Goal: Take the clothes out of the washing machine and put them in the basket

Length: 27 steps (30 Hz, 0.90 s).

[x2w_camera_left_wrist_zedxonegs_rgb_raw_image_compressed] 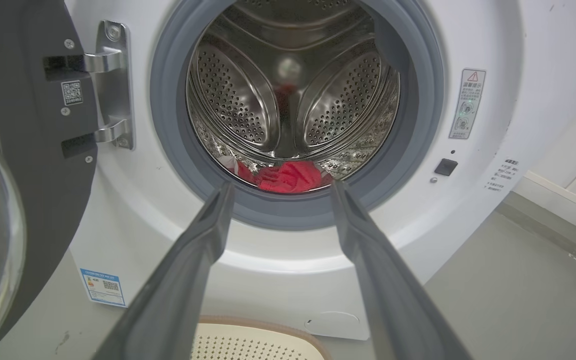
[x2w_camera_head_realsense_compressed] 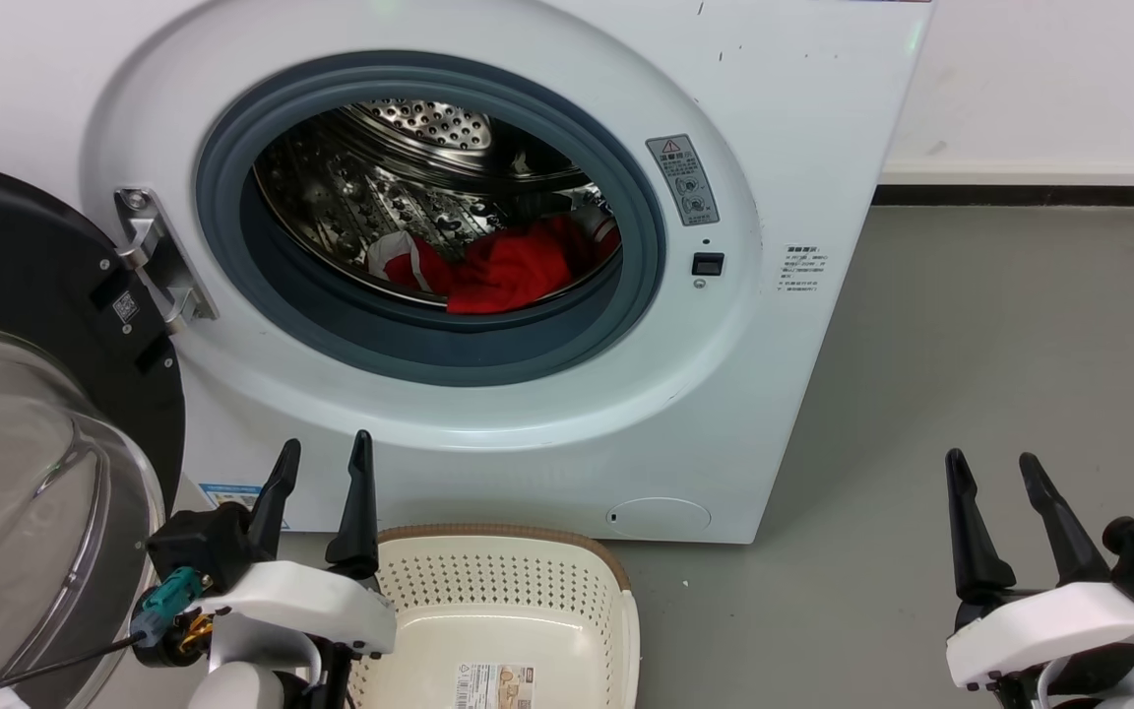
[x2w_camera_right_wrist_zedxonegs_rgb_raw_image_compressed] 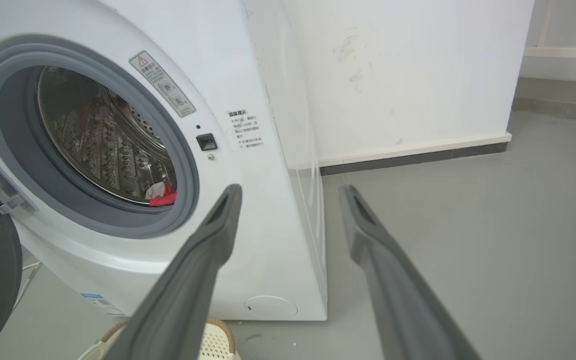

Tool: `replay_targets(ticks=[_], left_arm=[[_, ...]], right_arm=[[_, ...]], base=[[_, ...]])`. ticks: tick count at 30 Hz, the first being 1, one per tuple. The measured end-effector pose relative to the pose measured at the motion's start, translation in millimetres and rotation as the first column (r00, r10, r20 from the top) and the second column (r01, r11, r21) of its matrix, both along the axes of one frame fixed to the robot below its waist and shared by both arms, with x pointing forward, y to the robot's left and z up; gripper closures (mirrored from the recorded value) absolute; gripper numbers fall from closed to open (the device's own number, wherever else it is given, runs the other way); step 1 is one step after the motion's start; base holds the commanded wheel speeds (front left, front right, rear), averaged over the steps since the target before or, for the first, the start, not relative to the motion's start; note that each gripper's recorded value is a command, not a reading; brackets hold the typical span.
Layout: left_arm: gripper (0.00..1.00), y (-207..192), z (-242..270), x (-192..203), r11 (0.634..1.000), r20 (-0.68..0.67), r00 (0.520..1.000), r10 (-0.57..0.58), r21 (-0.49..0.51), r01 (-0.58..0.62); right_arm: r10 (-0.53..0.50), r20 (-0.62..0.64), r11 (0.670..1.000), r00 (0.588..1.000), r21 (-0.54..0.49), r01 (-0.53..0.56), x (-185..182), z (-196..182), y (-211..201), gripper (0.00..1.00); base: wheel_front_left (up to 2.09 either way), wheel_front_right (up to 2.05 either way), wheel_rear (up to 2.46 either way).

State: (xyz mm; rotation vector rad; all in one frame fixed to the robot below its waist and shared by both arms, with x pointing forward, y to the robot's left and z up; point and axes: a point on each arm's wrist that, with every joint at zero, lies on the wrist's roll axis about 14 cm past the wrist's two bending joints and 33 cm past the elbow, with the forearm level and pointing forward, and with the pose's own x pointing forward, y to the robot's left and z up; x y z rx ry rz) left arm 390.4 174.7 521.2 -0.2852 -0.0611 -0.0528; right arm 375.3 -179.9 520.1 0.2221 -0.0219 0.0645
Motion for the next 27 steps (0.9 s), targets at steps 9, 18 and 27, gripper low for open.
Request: replay_targets(ticks=[9,18,27], left_arm=[[0.00,-0.6,-0.3,4.4,0.996,0.011,1.000,-0.001,0.091,0.000],[0.00,0.1,1.1,5.5,0.985,0.029,1.000,0.001,0.171,-0.006],[0.00,0.9,-0.4,5.0,0.971,0.036,0.999,-0.002,0.239,-0.007]], right_arm=[[0.004,0.009,0.996,1.000,-0.087,-0.004,1.6,1.7,0.9,0.00],[0.005,0.021,0.987,1.000,-0.160,-0.001,1.1,4.0,0.3,0.00],[-0.004,0.028,0.977,1.000,-0.212,0.009,-1.1,4.7,-3.3,0.00]], base=[[0.00,0.00,0.00],[0.00,0.00,0.00],[0.00,0.00,0.00]])
